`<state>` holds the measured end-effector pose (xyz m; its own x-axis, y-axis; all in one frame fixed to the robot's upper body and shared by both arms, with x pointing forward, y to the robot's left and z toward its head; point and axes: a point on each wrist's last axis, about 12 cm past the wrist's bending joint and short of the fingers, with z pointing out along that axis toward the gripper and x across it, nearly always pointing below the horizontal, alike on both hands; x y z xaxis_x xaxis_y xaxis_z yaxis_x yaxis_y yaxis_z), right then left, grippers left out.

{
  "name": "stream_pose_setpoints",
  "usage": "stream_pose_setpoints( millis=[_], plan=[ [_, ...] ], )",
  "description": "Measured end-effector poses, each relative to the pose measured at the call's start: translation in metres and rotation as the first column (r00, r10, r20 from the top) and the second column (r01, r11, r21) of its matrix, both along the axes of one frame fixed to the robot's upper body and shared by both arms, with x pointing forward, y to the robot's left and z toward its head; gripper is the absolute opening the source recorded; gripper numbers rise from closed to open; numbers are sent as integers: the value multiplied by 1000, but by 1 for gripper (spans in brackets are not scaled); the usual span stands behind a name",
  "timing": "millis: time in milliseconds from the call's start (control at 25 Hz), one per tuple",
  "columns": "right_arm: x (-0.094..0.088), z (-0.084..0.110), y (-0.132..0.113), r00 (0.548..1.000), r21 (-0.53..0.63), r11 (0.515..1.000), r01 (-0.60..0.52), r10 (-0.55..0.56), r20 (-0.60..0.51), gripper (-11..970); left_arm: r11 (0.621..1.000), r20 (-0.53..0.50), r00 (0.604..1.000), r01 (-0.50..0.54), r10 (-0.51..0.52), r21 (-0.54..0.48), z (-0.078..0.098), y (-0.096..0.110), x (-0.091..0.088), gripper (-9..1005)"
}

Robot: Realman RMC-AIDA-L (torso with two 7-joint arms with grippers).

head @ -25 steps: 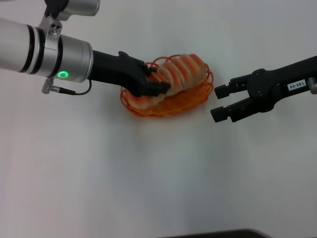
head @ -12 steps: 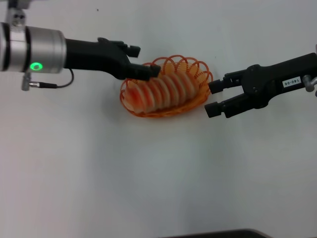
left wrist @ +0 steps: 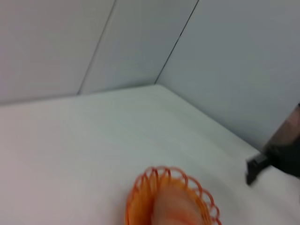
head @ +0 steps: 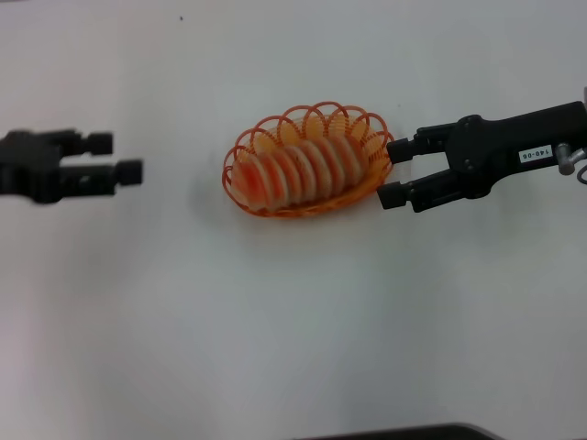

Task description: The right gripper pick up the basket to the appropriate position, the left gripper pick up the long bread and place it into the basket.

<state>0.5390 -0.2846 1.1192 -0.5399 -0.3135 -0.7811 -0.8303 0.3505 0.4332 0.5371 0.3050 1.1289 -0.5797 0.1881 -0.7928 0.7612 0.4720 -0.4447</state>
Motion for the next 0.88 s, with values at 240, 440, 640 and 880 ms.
stream_pose_setpoints(
  millis=[240,440,640,880],
  plan=[
    [3,-2,-3,999,-29,999,31,-30,22,941,997,-67,995,-77,76,-6,-11,42,-35,840],
    [12,6,1,999,-45,999,14,-12,42,941,994,-76,991,-110,109,-18,-13,53,-45,840],
    [17,9,7,998,-62,998,-5,8,55,941,995,-81,992,-102,100,-22,-12,53,-47,840],
    [19,8,12,998,-75,997,-16,21,59,941,995,-81,993,-94,91,-28,-12,50,-46,840]
  ],
)
